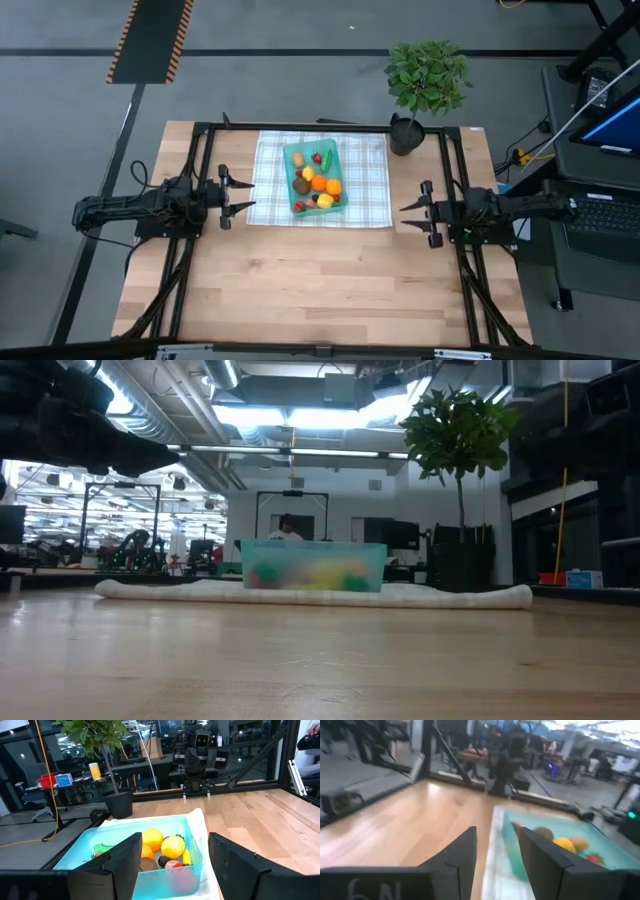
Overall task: Pick and placing Produce into tupperware
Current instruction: Return to Home Position
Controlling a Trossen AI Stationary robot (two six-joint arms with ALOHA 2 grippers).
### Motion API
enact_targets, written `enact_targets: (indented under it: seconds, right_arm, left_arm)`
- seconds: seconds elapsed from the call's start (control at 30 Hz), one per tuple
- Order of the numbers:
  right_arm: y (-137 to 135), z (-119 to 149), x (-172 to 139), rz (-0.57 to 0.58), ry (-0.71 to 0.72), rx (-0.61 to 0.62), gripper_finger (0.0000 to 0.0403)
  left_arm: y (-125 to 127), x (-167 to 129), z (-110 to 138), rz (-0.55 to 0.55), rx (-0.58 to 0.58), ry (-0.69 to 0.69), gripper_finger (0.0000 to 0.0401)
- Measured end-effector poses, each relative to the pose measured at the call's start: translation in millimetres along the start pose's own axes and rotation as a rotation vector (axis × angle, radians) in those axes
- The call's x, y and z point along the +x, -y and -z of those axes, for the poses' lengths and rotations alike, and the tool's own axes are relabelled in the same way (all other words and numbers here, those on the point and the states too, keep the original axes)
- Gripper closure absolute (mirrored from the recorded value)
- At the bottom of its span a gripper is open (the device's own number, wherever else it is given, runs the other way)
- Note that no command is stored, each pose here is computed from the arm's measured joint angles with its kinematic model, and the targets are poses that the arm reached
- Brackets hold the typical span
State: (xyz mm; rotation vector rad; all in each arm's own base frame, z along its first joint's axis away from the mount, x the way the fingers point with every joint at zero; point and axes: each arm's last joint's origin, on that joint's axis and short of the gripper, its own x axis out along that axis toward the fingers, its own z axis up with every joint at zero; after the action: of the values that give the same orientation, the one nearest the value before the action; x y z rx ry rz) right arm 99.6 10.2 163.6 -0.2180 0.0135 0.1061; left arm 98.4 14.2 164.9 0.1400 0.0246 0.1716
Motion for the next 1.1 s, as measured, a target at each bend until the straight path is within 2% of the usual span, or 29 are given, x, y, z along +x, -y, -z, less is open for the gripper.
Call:
enact_targets:
  seconds: [0.2, 1.1]
  right_arm:
    - [-0.2, -6.0, -3.1, -0.037, 0.075, 0.045, 0.0253]
    - [-0.5, -4.8, -2.8, -0.040, 0.062, 0.081, 0.0253]
  left_arm:
    - [0.0, 0.0, 0.0, 0.000, 0.000, 0.000, 0.0181]
    - [0.0, 0.0, 0.0, 0.000, 0.000, 0.000, 0.0181]
